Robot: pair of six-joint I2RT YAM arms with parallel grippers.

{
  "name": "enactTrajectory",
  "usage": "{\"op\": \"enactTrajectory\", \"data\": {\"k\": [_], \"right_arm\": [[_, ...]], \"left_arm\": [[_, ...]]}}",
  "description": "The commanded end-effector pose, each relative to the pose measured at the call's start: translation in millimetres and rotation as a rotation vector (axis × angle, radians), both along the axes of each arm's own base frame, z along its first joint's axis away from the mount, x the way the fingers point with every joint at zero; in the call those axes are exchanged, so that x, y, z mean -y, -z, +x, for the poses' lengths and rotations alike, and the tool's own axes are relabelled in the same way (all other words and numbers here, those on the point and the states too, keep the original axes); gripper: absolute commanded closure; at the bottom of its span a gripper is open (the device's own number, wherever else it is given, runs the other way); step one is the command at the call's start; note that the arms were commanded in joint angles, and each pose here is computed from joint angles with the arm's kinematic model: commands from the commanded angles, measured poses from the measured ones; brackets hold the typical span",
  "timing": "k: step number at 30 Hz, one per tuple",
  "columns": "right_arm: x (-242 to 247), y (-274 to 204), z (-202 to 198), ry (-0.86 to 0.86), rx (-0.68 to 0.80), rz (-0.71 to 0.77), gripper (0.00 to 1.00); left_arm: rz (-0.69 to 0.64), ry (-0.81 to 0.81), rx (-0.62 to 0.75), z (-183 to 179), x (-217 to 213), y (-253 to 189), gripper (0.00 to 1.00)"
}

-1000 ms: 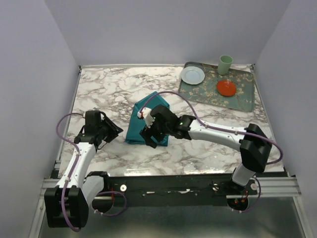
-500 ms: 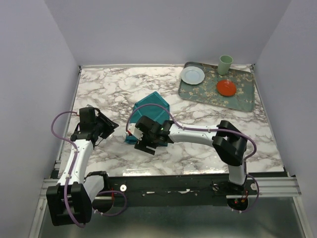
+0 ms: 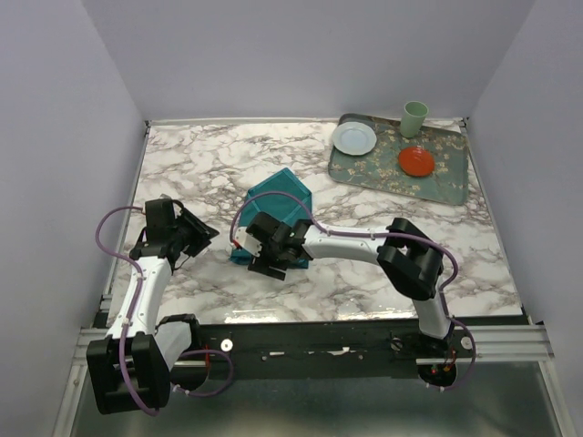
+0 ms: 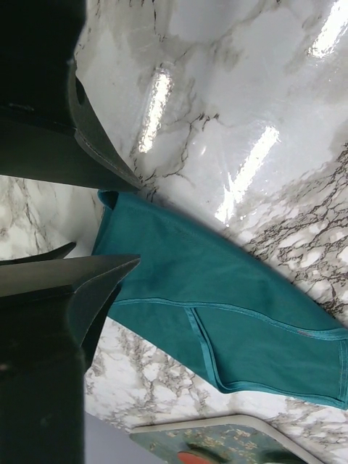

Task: Fold the napkin, place the utensils inside, and roll it up
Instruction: Roll the napkin with the utensil

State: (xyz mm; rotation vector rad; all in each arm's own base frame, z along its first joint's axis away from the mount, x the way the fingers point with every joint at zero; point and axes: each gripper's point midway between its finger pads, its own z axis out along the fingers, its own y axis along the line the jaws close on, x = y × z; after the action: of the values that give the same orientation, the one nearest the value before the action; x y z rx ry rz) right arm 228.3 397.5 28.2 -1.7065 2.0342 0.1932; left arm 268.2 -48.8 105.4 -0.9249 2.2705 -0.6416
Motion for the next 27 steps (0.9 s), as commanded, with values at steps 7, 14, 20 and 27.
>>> {"op": "enactTrajectory", "data": {"k": [7,14,20,27], "right_arm": [[9.4,22.8,6.7,-0.014,-0.134,0.007,0.28],[15.5,43.0,5.6,-0.014,-0.178,-0.021,0.37],[20.1,57.9,3.8,0.002,-0.209,-0.046,0.55],[23.5,64.3,6.2,0.051,-0.214,-0.063,0.65]], "left_arm": [[-0.012,0.017,0.015,0.8,0.4,1.4,0.51],[-0.016,0.017,0.011,0.7,0.4,2.6,0.52],[-0.019,0.014,0.0,-0.6,-0.2,7.2,0.52],[-0.023,0.019,-0.004,-1.5,0.2,9.6,0.52]]}}
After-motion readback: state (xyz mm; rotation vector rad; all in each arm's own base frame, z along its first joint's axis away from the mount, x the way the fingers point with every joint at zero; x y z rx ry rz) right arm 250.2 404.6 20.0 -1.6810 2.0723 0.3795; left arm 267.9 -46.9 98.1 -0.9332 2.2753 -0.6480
